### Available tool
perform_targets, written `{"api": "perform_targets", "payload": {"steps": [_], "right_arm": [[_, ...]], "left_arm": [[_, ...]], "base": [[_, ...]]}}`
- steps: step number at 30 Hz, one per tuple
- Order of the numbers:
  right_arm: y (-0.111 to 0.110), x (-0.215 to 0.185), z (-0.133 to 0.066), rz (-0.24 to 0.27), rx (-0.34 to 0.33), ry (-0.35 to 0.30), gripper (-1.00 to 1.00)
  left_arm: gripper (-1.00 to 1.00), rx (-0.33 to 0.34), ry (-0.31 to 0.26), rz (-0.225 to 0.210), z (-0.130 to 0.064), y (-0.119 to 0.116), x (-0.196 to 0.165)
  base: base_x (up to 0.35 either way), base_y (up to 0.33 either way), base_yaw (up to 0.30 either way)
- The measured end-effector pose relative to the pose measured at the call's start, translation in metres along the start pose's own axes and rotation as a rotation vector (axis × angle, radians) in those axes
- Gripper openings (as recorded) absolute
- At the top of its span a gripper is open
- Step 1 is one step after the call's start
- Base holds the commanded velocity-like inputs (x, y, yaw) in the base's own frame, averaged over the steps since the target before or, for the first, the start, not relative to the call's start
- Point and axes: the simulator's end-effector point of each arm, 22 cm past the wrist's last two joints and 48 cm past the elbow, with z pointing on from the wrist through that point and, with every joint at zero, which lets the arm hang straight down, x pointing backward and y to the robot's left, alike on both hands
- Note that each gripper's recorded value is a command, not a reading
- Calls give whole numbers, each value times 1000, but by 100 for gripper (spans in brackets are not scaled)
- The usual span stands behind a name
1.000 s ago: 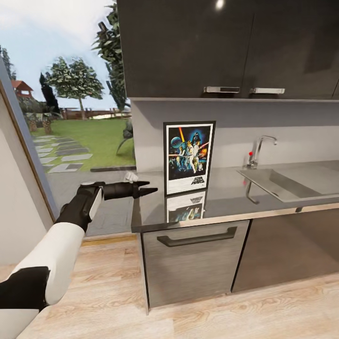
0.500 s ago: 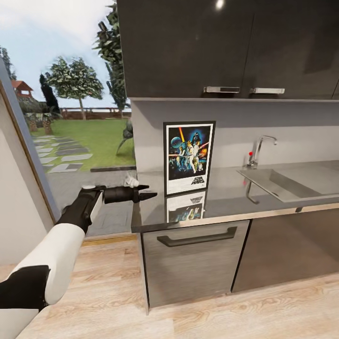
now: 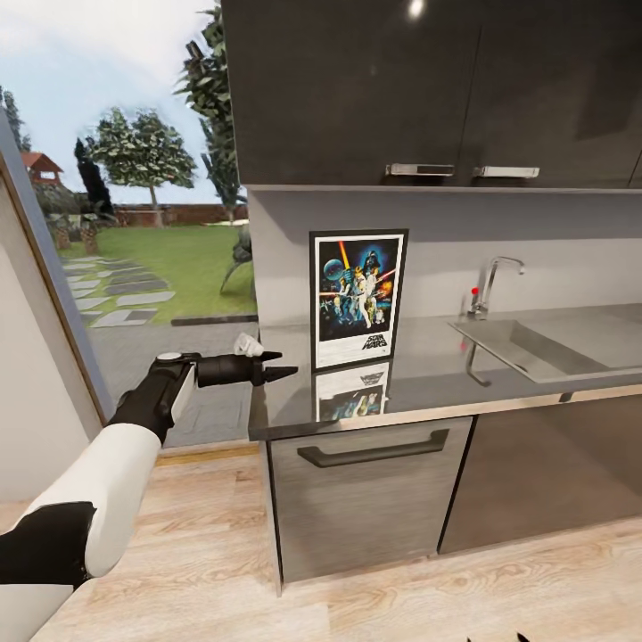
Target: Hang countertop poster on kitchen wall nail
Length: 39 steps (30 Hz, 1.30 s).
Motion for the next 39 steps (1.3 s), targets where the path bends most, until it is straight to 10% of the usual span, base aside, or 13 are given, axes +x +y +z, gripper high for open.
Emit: {"api": "perform_targets", "payload": {"steps": [9, 39], "right_arm": [[-2, -49, -34, -6, 45, -183, 100], [7, -28, -54, 38, 74, -154, 100]], "left_arm": [[100, 0, -1, 1, 0, 0, 0], [100, -2, -3, 5, 0, 0, -2]], "base": [[0, 0, 0], [142, 0, 0]]}}
